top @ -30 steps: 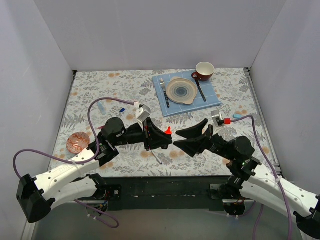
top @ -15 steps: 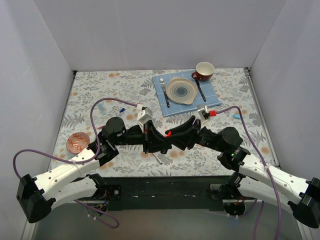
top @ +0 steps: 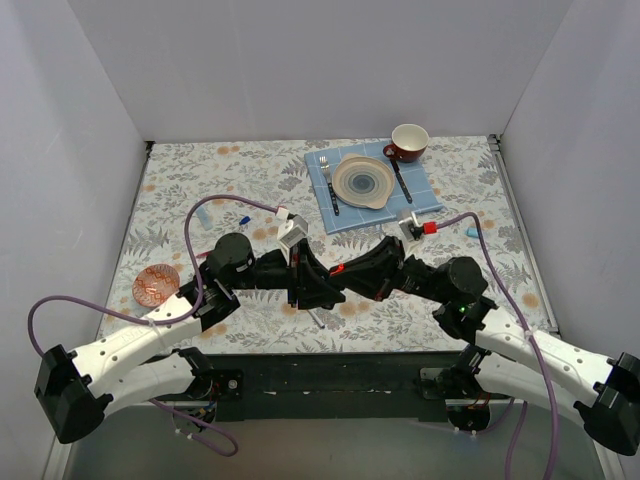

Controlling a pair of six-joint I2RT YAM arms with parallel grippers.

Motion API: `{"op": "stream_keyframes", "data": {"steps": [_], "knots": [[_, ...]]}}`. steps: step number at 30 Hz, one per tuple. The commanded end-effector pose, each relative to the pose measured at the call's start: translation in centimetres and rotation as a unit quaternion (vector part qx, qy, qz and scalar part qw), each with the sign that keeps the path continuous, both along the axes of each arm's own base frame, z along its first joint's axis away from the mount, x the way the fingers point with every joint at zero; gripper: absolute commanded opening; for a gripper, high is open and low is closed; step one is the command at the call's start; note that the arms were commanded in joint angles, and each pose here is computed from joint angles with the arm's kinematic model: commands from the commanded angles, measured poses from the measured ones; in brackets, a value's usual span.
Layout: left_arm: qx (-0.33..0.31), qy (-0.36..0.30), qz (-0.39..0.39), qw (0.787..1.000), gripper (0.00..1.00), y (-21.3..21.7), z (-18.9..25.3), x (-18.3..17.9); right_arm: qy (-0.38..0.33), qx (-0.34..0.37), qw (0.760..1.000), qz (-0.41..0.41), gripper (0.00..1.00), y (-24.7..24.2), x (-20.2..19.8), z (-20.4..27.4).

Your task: Insert the pens into the pen caps

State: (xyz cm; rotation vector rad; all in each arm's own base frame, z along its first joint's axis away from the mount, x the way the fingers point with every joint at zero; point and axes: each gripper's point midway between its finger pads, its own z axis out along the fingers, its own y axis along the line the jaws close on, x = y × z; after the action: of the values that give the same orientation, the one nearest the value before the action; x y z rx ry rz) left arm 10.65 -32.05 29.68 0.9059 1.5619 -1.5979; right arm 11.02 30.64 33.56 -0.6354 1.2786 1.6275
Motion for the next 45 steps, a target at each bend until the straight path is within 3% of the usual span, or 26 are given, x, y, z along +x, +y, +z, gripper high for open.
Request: {"op": "stream_keyframes", "data": {"steps": [1,9,11,13,15,16,17,19,20,22,26,28,32,33,34,37,42,45], "knots": [[-0.024,-0.023,-0.01,0.999,0.38,0.2,1.7,-0.6,-0.034,0.063,0.997,-0.027,0.01,-1.5,0.1,4.1],[-0.028,-0.023,-0.007,0.999,0.31,0.3,1.7,-0.6,-0.033,0.058,0.997,-0.04,0.01,-1.5,0.8,4.3],[-0.024,-0.02,-0.01,0.999,0.21,0.1,1.4,-0.5,-0.033,0.062,0.997,-0.045,0.01,-1.7,0.8,4.5],[-0.021,-0.021,-0.007,1.0,0.0,0.1,1.2,-0.4,-0.03,0.06,0.996,-0.051,0.01,-1.7,1.1,4.4],[-0.02,-0.02,-0.002,1.0,0.0,0.1,1.1,-0.2,-0.029,0.057,0.996,-0.06,0.01,-1.9,1.3,4.2],[-0.019,-0.02,0.0,1.0,0.0,0.1,0.9,-0.2,-0.019,0.046,0.996,-0.075,0.06,-1.9,1.9,3.7],[-0.017,-0.025,0.004,1.0,0.0,0.1,0.9,0.0,-0.016,0.043,0.995,-0.084,0.26,-2.0,2.1,3.6],[-0.007,-0.027,0.032,0.999,0.0,0.1,0.7,1.0,-0.002,0.03,0.993,-0.113,0.44,-2.3,3.1,3.6],[0.002,-0.041,0.052,0.998,0.0,0.2,0.5,1.8,0.018,-0.009,0.992,-0.127,0.52,-2.4,3.6,2.0],[0.037,-0.046,0.12,0.991,0.0,0.6,0.2,4.3,0.045,-0.038,0.983,-0.172,0.56,-3.2,5.0,1.0],[0.086,-0.066,0.241,0.965,0.0,2.4,0.2,8.6,0.136,-0.131,0.94,-0.284,0.63,-6.8,7.2,-3.2],[0.106,-0.081,0.313,0.94,0.0,4.1,0.0,11.0,0.182,-0.19,0.897,-0.355,0.63,-9.6,8.3,-7.3],[0.14,-0.103,0.379,0.909,0.0,6.1,-1.0,13.2,0.205,-0.286,0.823,-0.446,0.64,-13.8,9.3,-12.7],[0.142,-0.106,0.381,0.908,0.0,6.3,-1.3,13.1,0.198,-0.305,0.811,-0.458,0.64,-14.4,9.5,-13.2],[0.144,-0.109,0.378,0.908,0.0,6.3,-1.6,13.0,0.191,-0.356,0.778,-0.48,0.64,-15.9,9.9,-14.9],[0.128,-0.115,0.362,0.916,0.0,6.4,-2.1,12.0,0.192,-0.436,0.723,-0.501,0.65,-17.8,10.7,-17.0],[0.111,-0.129,0.378,0.91,0.0,7.3,-1.1,11.9,0.193,-0.513,0.703,-0.453,0.65,-17.8,11.7,-20.4],[0.113,-0.129,0.378,0.91,0.0,7.4,-1.3,11.9,0.235,-0.533,0.691,-0.428,0.63,-18.1,12.1,-22.7]]}}
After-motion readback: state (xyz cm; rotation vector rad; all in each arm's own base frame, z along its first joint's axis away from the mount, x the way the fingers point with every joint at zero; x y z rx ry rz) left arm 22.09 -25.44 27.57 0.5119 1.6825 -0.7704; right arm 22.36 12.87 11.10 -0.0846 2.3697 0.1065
